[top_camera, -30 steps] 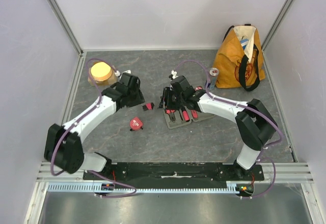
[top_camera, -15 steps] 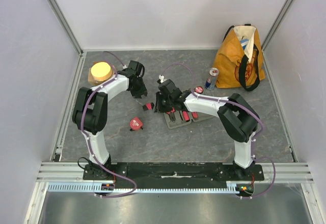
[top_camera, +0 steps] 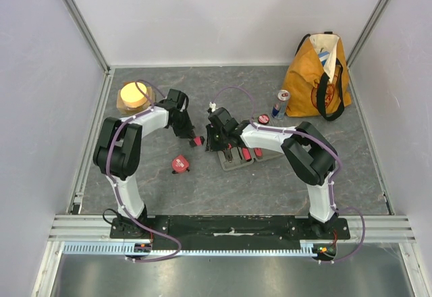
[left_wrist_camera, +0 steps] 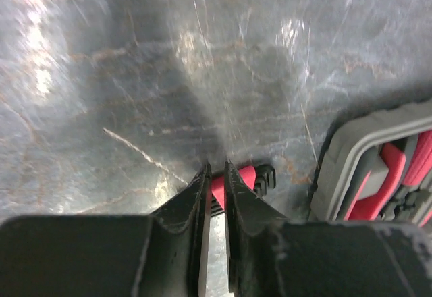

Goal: Pack the tool kit

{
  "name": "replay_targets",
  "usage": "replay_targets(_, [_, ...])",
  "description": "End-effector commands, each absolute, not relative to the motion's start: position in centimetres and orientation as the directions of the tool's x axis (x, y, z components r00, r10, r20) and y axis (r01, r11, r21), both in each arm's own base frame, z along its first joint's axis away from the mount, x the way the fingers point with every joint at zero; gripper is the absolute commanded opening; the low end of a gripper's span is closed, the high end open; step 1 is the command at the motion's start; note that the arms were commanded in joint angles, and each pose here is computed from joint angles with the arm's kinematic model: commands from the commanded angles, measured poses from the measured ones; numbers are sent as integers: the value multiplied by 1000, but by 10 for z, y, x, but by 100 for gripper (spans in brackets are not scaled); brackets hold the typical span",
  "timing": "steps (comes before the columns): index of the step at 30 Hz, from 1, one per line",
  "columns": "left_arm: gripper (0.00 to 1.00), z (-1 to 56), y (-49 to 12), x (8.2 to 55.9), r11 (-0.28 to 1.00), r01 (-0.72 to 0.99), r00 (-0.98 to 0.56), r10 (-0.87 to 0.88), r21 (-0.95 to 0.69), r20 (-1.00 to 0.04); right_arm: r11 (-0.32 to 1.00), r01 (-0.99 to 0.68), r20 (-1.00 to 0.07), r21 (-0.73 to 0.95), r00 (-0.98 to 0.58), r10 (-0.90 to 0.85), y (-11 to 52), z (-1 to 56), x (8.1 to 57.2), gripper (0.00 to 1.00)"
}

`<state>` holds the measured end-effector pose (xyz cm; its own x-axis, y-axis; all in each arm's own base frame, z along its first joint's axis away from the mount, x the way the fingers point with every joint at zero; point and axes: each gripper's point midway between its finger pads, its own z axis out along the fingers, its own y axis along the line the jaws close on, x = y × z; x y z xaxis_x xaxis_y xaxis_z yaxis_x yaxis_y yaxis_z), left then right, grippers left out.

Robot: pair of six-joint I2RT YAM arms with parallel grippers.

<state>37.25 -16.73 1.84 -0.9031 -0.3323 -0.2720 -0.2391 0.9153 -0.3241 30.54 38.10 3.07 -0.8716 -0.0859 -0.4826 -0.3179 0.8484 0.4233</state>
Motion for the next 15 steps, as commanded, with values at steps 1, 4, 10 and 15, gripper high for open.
replay_targets(1, [18,7,-177,331,892,-259,-929,-335,-371,-159,853,-335,-522,401,-849,-88,387,38,317,22])
replay_targets(4, [18,8,-176,312,881,-269,-929,-344,-389,-138,863,-323,-516,388,-852,-87,384,36,316,25])
replay_targets(10, [18,16,-174,285,855,-288,-919,-373,-431,-125,891,-300,-534,341,-842,-79,376,43,319,35])
replay_targets(15, [18,37,-151,286,870,-336,-878,-427,-360,-214,910,-304,-565,282,-819,-99,379,52,319,54])
